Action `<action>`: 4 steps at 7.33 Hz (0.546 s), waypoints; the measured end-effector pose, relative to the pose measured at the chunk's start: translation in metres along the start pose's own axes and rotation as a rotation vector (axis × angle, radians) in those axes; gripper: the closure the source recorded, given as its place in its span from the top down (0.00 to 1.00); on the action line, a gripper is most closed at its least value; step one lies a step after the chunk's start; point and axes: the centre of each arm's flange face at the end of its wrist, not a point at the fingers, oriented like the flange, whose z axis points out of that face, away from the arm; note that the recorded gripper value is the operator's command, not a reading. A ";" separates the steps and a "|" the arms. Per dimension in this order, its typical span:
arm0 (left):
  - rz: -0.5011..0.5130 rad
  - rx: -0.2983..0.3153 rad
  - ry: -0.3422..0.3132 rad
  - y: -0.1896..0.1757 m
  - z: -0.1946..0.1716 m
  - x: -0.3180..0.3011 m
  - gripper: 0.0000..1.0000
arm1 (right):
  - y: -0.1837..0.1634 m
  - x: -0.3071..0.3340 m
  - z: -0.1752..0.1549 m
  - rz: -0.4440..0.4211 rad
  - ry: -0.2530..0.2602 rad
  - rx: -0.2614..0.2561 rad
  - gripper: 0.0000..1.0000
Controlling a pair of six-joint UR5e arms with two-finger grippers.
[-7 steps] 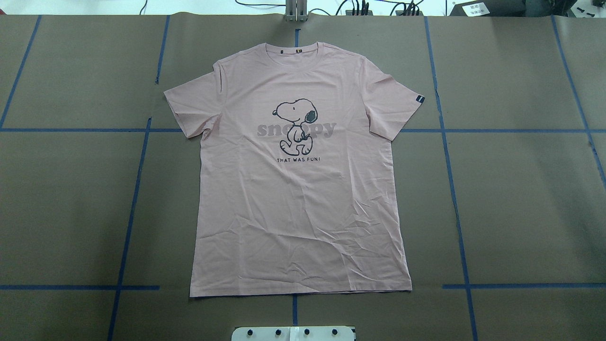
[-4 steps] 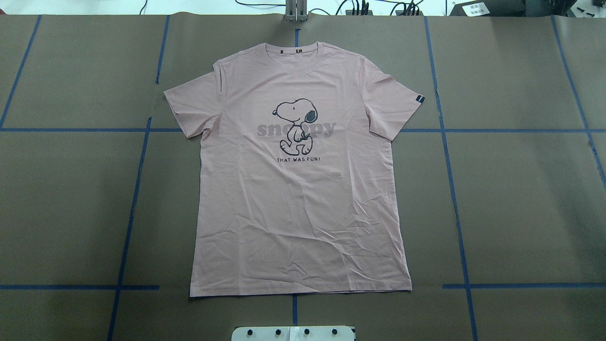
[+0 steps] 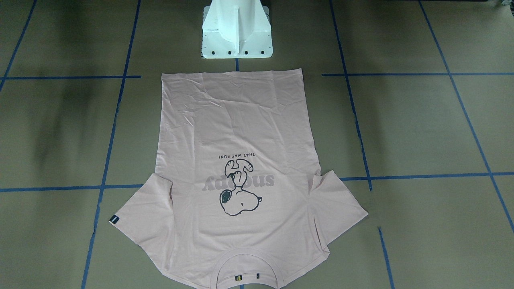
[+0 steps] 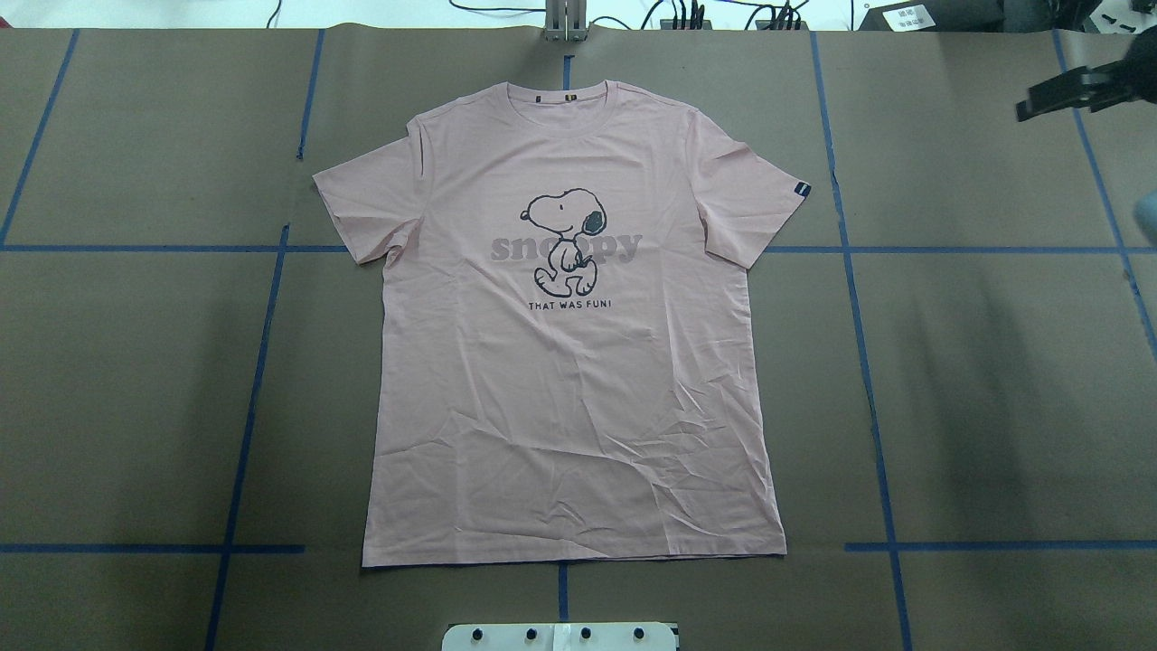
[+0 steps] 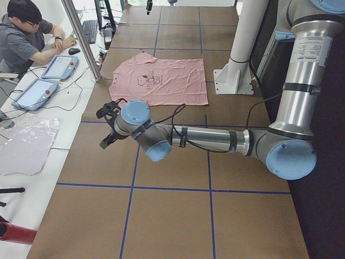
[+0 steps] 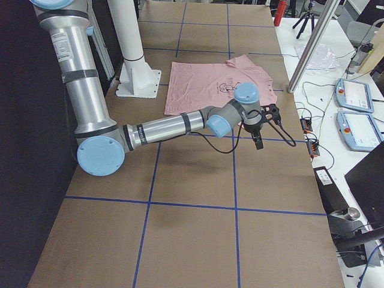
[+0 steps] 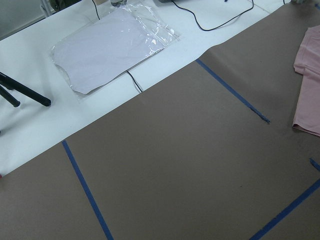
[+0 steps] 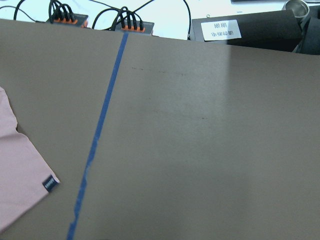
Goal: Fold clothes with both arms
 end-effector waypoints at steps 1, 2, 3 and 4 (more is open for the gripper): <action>0.002 -0.001 0.006 0.000 0.003 0.003 1.00 | -0.006 -0.053 0.027 0.047 0.018 0.027 0.78; 0.004 -0.002 0.009 -0.001 0.004 0.004 1.00 | -0.005 -0.093 0.055 0.086 0.033 0.047 0.77; 0.005 -0.001 0.010 -0.001 0.004 0.004 1.00 | -0.001 -0.121 0.080 0.110 0.035 0.072 0.74; 0.006 0.000 0.010 -0.002 0.004 0.005 1.00 | 0.006 -0.140 0.108 0.130 0.025 0.094 0.74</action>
